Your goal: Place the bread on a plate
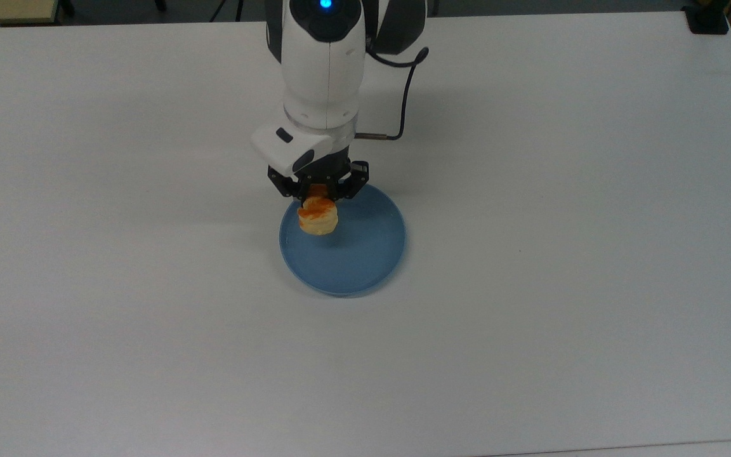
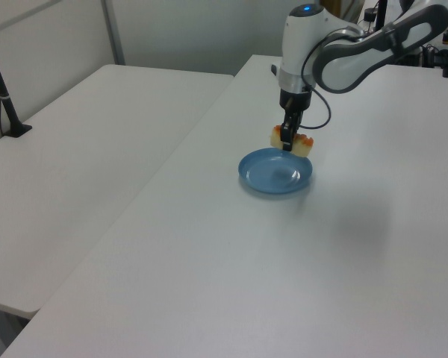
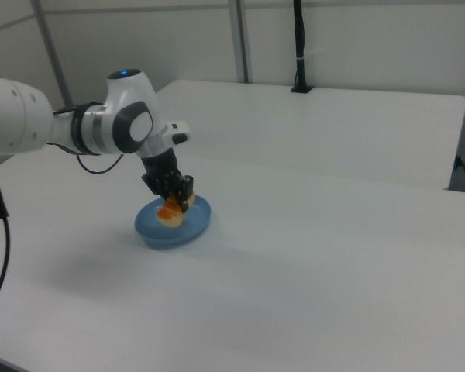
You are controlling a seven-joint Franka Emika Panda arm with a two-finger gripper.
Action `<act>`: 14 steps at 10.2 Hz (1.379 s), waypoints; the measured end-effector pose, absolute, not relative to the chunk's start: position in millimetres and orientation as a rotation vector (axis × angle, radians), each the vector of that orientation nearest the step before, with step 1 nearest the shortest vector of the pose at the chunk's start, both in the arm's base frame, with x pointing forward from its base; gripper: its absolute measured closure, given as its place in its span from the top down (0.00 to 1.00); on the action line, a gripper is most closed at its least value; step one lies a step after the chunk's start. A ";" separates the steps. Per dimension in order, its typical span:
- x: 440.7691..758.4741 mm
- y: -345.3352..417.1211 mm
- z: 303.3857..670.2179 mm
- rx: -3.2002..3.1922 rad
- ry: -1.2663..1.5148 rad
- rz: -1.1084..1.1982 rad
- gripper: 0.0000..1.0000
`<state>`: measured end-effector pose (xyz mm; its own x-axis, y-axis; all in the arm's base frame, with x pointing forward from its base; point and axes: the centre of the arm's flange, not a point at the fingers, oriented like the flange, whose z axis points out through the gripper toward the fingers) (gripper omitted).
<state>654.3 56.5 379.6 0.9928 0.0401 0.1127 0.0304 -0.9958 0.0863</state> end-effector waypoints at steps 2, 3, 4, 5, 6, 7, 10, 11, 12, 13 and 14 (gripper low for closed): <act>675.0 52.9 342.4 3.058 -0.007 0.125 0.43; 678.5 56.8 330.9 3.061 -0.008 0.107 0.45; 679.7 60.5 329.6 3.063 -0.029 0.109 0.47; 680.3 66.6 331.9 3.066 -0.063 0.118 0.52; 680.1 75.1 333.2 3.068 -0.094 0.125 0.53; 679.3 82.4 333.3 3.070 -0.129 0.127 0.69; 680.5 91.0 354.6 3.073 -0.139 0.180 1.00; 675.3 89.9 379.0 3.070 -0.143 0.205 1.00; 656.2 86.5 413.6 3.059 -0.150 0.181 1.00; 629.5 81.5 444.4 3.041 -0.160 0.116 1.00; 603.1 76.2 473.5 3.024 -0.156 0.050 1.00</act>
<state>603.1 76.2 473.5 0.9942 -0.1006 0.0387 -0.1043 -0.9883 0.1114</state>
